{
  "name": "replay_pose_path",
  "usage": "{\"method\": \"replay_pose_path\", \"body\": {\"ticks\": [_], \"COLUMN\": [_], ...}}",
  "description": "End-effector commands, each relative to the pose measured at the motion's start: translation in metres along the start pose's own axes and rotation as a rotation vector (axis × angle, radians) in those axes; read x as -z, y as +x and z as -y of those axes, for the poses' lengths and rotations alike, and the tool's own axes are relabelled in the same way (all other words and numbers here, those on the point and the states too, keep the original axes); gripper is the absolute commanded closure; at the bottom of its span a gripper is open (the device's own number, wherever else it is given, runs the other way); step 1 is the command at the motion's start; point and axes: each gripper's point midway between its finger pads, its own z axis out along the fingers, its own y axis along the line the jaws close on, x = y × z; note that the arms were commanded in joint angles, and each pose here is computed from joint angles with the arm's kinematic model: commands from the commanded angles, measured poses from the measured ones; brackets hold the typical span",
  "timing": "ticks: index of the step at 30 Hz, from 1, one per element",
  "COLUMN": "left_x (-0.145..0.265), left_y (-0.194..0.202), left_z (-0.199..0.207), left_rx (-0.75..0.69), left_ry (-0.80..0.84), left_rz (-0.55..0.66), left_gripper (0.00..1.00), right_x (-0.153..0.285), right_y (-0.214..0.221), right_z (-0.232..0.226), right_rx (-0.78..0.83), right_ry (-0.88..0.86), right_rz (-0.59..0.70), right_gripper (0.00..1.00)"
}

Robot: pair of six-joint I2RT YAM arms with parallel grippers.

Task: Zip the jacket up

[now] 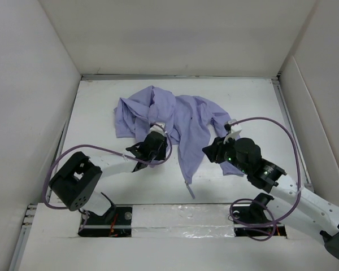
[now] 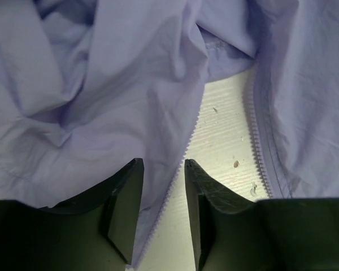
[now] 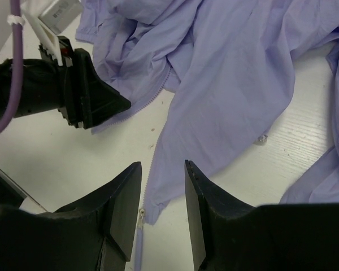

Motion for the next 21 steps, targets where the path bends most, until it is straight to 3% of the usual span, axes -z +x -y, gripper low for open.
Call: {"method": "replay_pose_path", "body": {"ticks": [1,6,8,10,11,14,19,20,21], "left_x": [-0.005,-0.013,-0.015,-0.012,-0.008,0.013,0.039,0.041,0.045], "left_y": [-0.017,-0.01,-0.013,-0.027,-0.035,-0.073,-0.116,-0.123,-0.129], "left_z": [0.024,0.023,0.022,0.025,0.031,0.058,0.076,0.076,0.077], "left_rx": [-0.027,-0.035,-0.029,0.022,0.044,0.173,0.384,0.435,0.463], "left_ry": [0.093,0.084,0.071,0.083,0.112,0.231,0.339,0.351,0.362], "left_rz": [0.02,0.002,0.008,0.054,0.076,0.172,0.284,0.292,0.311], "left_gripper": [0.68,0.79,1.0,1.0,1.0,1.0,1.0,1.0,1.0], "right_x": [-0.004,-0.009,-0.011,-0.015,-0.016,-0.023,-0.029,-0.031,-0.033], "right_y": [-0.013,-0.012,-0.011,-0.006,-0.002,-0.002,-0.005,-0.007,-0.012], "right_z": [-0.008,-0.011,-0.013,-0.013,-0.014,-0.026,-0.047,-0.047,-0.05], "right_rx": [-0.013,-0.012,-0.015,-0.018,-0.019,-0.021,-0.039,-0.049,-0.073], "right_ry": [-0.036,-0.048,-0.056,-0.062,-0.069,-0.114,-0.164,-0.16,-0.169], "right_rz": [0.057,0.046,0.042,0.032,0.017,0.008,0.022,0.03,0.053], "right_gripper": [0.58,0.58,0.58,0.65,0.8,1.0,1.0,0.95,0.79]}}
